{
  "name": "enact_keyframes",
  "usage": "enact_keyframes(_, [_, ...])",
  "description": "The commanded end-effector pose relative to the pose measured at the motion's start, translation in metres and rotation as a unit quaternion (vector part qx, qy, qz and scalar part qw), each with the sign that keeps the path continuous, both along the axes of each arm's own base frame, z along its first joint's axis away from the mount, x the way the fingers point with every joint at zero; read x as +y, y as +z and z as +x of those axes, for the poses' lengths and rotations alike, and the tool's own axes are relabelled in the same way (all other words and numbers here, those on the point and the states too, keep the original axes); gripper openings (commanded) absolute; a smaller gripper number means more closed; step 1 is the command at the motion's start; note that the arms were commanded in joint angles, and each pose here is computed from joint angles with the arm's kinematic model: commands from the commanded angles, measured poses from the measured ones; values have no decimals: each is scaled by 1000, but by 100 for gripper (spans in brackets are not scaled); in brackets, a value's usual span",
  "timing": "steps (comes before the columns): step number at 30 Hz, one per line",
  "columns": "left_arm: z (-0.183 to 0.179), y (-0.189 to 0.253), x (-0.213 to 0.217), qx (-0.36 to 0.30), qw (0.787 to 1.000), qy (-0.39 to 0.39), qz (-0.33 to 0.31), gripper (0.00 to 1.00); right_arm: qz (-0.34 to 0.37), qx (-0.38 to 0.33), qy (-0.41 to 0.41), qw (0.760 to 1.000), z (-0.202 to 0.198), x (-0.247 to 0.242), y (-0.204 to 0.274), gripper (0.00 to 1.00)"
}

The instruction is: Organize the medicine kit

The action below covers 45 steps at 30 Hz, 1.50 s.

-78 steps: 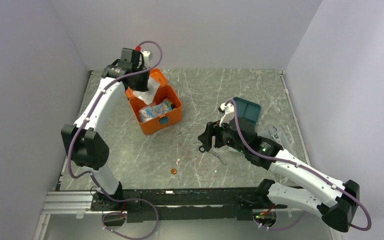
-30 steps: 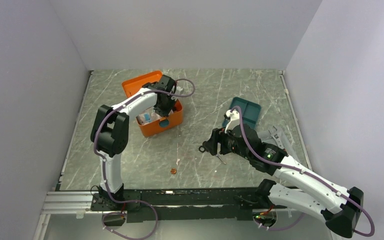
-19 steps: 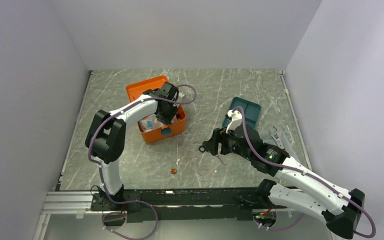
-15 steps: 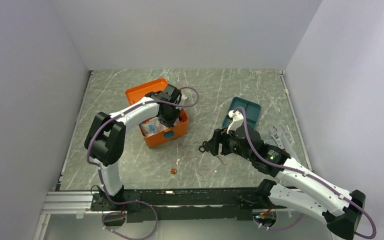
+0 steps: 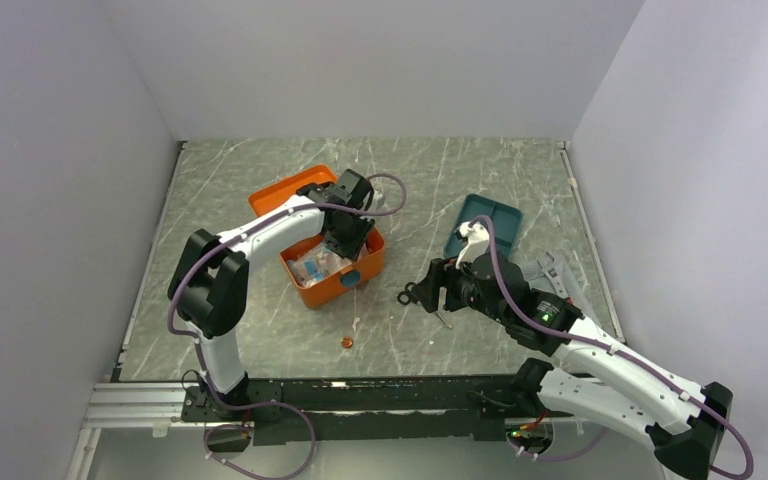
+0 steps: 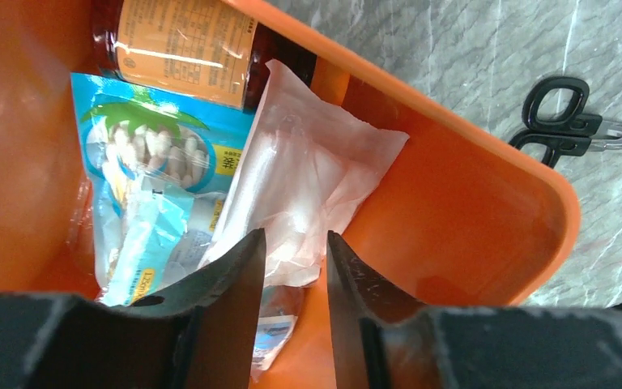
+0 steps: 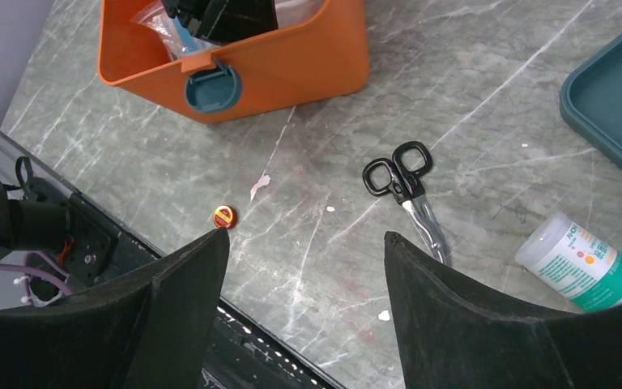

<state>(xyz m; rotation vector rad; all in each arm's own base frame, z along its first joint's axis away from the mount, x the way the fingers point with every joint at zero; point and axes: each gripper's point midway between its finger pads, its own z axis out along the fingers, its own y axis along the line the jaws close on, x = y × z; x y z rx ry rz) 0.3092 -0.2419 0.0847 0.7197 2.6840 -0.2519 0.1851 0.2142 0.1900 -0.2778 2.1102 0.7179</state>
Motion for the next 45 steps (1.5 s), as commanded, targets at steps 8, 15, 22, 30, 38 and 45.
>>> enact_keyframes(8, [20, 56, 1, -76, 997, 21, -4, 52, -33, -4, -44, 998, 9, -15, -4, 77])
enact_keyframes(15, [28, 122, 7, -158, 986, 35, -39, 65, -77, 19, -151, 985, 22, -47, -18, 88])
enact_keyframes(22, [16, 184, 16, -236, 966, 41, -100, 99, -111, 66, -272, 954, 31, -79, -41, 96])
enact_keyframes(30, [-17, 204, 34, -265, 954, 28, -137, 100, -60, 140, -398, 905, 40, -105, -60, 100])
enact_keyframes(38, [-51, 184, 58, -265, 955, 16, -134, 99, 25, 200, -484, 851, 47, -108, -71, 100])
enact_keyframes(45, [-68, 172, 63, -273, 950, -6, -150, 99, 67, 262, -545, 794, 50, -105, -91, 99])
